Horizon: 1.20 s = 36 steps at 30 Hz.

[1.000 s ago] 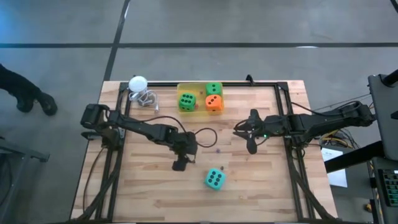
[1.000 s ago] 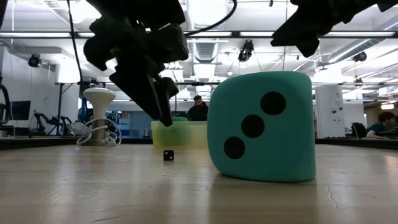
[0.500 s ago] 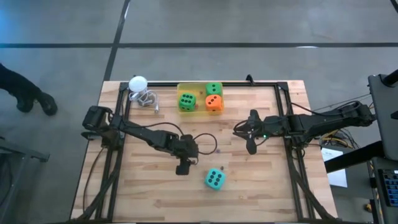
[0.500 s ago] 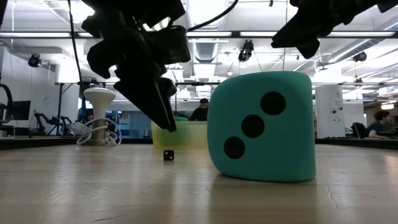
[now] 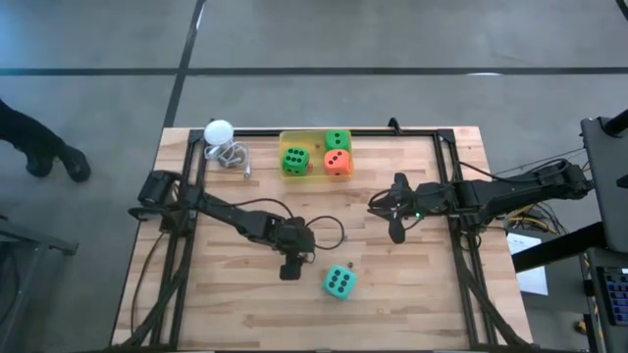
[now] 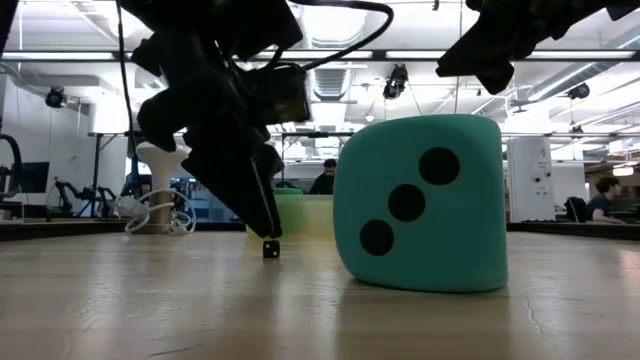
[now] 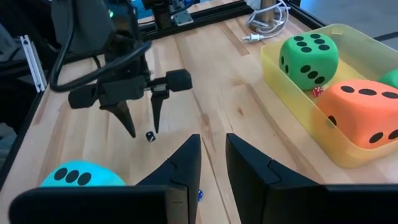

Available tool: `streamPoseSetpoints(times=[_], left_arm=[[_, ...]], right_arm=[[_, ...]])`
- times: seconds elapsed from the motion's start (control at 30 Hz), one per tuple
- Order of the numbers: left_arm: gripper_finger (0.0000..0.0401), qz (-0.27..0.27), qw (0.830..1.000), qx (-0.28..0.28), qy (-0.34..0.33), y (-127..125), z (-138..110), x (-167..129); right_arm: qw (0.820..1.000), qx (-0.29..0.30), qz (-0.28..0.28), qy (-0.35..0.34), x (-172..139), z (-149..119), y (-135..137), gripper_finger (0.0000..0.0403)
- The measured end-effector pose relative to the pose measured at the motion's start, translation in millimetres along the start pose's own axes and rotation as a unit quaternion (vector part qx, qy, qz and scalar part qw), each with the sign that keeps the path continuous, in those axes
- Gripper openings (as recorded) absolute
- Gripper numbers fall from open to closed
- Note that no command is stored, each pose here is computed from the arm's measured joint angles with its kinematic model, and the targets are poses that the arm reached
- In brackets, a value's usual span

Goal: Pick & Place Dice
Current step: Put the left black small die into the yellow bin

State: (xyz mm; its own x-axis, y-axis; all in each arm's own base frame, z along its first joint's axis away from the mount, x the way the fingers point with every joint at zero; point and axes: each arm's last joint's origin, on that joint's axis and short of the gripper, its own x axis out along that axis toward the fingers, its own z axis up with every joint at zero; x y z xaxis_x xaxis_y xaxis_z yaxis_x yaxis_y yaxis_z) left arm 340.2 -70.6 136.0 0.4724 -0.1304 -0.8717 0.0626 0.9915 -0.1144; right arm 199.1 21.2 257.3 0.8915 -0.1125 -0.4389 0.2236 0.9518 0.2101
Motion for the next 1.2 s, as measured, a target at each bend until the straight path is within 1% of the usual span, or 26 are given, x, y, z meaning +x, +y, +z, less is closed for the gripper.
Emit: streamPoseSetpoints(times=[0.13,0.27,0.63,0.87,1.0,1.2], left_arm=[[0.0196,0.000,1.000,-0.001,-0.006,-0.3,0.5,4.9],[0.0196,0.022,1.000,-0.001,-0.007,1.0,0.0,6.1],[0.0196,0.025,1.000,0.003,0.003,-1.8,-2.6,6.6],[0.0195,0.036,0.999,0.003,0.004,-1.4,-4.9,7.4],[0.0186,0.038,0.999,0.002,0.004,-1.2,-5.2,7.7],[0.0162,0.037,0.999,0.002,0.002,-1.3,-4.8,7.7]], right_arm=[[1.000,0.000,0.000,0.001,0.0,-0.1,0.0,0.0069],[1.000,0.000,0.001,0.002,0.0,-0.4,0.0,0.0065],[1.000,0.000,0.001,0.003,0.0,-0.5,-0.1,0.0063],[1.000,0.000,0.001,0.003,0.0,-0.5,-0.1,0.0063],[1.000,0.000,0.001,0.003,0.0,-0.5,-0.1,0.0063],[1.000,0.000,0.002,0.003,0.0,-0.5,0.0,0.0063]])
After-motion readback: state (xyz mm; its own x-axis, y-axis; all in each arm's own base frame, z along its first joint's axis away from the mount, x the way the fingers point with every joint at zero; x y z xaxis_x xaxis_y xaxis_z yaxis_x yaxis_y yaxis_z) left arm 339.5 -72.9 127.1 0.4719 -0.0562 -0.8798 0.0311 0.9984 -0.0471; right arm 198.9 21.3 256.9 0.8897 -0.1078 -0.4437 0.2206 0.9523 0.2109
